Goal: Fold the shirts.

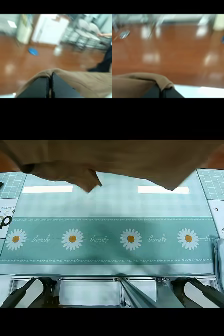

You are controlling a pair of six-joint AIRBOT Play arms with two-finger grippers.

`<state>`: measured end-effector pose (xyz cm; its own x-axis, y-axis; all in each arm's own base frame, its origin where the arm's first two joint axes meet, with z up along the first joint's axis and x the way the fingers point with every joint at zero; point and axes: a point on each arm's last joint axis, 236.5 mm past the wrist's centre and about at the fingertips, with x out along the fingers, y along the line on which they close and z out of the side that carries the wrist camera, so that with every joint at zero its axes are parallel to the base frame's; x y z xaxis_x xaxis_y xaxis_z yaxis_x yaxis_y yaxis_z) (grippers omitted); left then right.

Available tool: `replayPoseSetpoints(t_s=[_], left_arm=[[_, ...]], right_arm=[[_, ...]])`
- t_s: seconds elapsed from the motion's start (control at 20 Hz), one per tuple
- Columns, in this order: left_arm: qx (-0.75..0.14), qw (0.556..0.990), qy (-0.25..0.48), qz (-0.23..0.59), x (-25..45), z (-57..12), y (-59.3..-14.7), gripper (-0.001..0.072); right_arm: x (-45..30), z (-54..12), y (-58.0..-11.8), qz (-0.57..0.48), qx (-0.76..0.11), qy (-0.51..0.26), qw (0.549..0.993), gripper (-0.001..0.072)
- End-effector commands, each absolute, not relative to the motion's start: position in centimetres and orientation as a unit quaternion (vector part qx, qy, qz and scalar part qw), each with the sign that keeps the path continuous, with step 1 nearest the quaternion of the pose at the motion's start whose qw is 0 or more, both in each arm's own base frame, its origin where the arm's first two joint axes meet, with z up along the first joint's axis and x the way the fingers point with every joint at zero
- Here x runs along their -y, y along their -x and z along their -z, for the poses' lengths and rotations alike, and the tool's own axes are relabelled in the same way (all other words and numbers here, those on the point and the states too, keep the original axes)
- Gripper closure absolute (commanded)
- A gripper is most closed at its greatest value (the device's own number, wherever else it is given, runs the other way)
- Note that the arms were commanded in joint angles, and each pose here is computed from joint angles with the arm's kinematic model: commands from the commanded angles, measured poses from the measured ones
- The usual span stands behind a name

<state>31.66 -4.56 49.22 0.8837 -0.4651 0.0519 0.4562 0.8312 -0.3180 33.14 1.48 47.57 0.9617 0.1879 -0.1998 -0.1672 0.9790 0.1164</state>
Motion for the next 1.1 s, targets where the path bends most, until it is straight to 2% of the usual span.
replayPoseSetpoints(t_s=[0.0, 0.15, 0.3, 0.4, 0.55, 0.65, 0.75, 0.85, 1.05], left_arm=[[0.046, 0.980, 0.075, 0.177, 6.7, -52.9, -24.0, 0.0683], [0.072, 0.989, 0.025, 0.124, 8.4, -53.4, -18.1, 0.0682], [0.087, 0.994, 0.005, 0.060, 6.9, -52.9, -12.2, 0.0683], [0.072, 0.997, 0.017, 0.013, 4.2, -51.4, -9.3, 0.0682], [0.007, 0.997, 0.042, -0.062, -0.1, -47.7, -8.1, 0.0683], [-0.040, 0.996, 0.045, -0.071, -0.9, -45.1, -10.1, 0.0683], [-0.110, 0.990, 0.057, -0.060, -0.9, -40.9, -14.3, 0.0683], [-0.172, 0.981, 0.079, -0.032, -0.4, -36.1, -19.7, 0.0683], [-0.219, 0.962, 0.159, 0.039, 1.5, -27.4, -31.9, 0.0682]], right_arm=[[-2.3, -51.6, -24.6, -0.055, -0.044, -0.010, 0.997, 0.0690], [-3.0, -52.6, -17.8, -0.029, -0.015, 0.014, 0.999, 0.0690], [-3.4, -53.3, -12.8, -0.007, 0.018, 0.021, 1.000, 0.0690], [-3.6, -52.5, -11.5, -0.004, 0.018, 0.017, 1.000, 0.0691], [-3.0, -48.1, -12.9, 0.001, -0.054, -0.011, 0.998, 0.0690], [-2.9, -44.5, -15.8, -0.013, -0.117, -0.040, 0.992, 0.0690], [-3.2, -40.5, -19.7, -0.042, -0.176, -0.065, 0.981, 0.0691], [-3.2, -36.0, -23.7, -0.068, -0.235, -0.086, 0.966, 0.0690], [-1.7, -25.9, -32.9, -0.090, -0.343, -0.130, 0.926, 0.0690]])
